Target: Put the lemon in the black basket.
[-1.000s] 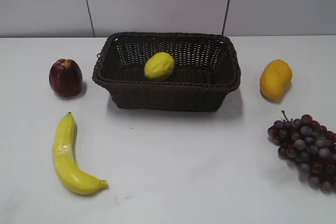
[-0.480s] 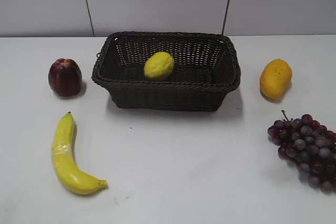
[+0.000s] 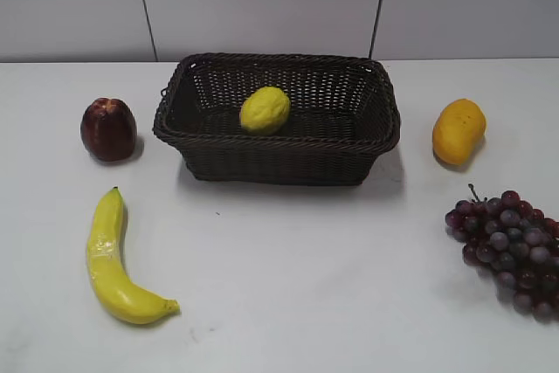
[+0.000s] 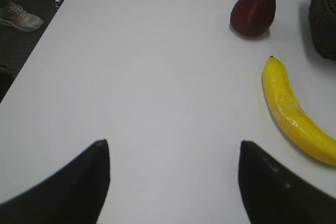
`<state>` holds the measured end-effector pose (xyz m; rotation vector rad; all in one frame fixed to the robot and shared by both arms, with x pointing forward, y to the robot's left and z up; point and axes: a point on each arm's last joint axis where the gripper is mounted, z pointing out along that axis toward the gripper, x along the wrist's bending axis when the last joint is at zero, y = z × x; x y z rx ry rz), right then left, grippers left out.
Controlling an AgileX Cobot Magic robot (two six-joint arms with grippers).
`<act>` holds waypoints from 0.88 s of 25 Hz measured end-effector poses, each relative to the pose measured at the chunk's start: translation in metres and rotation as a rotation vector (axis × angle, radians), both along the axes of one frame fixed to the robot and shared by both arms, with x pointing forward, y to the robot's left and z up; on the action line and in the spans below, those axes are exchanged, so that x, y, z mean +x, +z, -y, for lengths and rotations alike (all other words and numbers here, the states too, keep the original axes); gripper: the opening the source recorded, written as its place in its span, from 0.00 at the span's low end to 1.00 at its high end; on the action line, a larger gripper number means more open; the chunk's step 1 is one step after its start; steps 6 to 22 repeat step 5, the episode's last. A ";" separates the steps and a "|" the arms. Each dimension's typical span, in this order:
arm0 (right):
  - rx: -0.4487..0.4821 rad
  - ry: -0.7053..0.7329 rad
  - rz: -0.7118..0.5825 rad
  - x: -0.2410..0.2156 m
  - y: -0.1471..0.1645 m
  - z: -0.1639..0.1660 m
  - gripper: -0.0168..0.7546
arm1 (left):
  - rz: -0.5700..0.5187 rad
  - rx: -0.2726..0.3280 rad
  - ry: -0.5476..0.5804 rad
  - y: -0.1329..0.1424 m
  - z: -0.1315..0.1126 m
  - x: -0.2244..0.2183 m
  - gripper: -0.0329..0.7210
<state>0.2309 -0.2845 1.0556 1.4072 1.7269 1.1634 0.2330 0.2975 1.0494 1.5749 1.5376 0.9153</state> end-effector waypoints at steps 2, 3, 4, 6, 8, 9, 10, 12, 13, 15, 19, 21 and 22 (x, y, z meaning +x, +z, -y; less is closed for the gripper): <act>0.000 0.000 0.000 0.000 0.000 0.000 0.76 | 0.000 0.000 0.000 0.000 0.000 0.000 0.79; 0.000 0.000 0.000 0.000 0.000 0.000 0.76 | 0.000 0.000 0.000 0.000 0.000 0.000 0.79; 0.000 0.000 0.000 0.000 0.000 0.000 0.76 | 0.000 0.000 0.000 0.000 0.000 0.000 0.79; 0.000 0.000 0.000 0.000 0.000 0.000 0.76 | 0.000 0.000 0.000 0.000 0.000 0.000 0.79; 0.000 0.000 0.000 0.000 0.000 0.000 0.76 | 0.000 0.000 0.000 0.000 0.000 0.000 0.79; 0.000 0.000 0.000 0.000 0.000 0.000 0.76 | 0.000 0.000 0.000 0.000 0.000 0.000 0.79; 0.000 0.000 0.000 0.000 0.000 0.000 0.76 | 0.000 0.000 0.000 0.000 0.000 0.000 0.79; 0.000 0.000 0.000 0.000 0.000 0.000 0.76 | 0.000 0.000 0.000 0.000 0.000 0.000 0.79; 0.000 0.000 0.000 0.000 0.000 0.000 0.76 | 0.000 0.000 0.000 0.000 0.000 0.000 0.79; 0.000 0.000 0.000 0.000 0.000 0.000 0.76 | 0.000 0.000 0.000 0.000 0.000 0.000 0.79; 0.000 0.000 0.000 0.000 0.000 0.000 0.76 | 0.000 0.000 0.000 0.000 0.000 0.000 0.79; 0.000 0.000 0.000 0.000 0.000 0.000 0.76 | 0.000 0.000 0.000 0.000 0.000 0.000 0.79; 0.000 0.000 0.000 0.000 0.000 0.000 0.76 | 0.000 0.000 0.000 0.000 0.000 0.000 0.79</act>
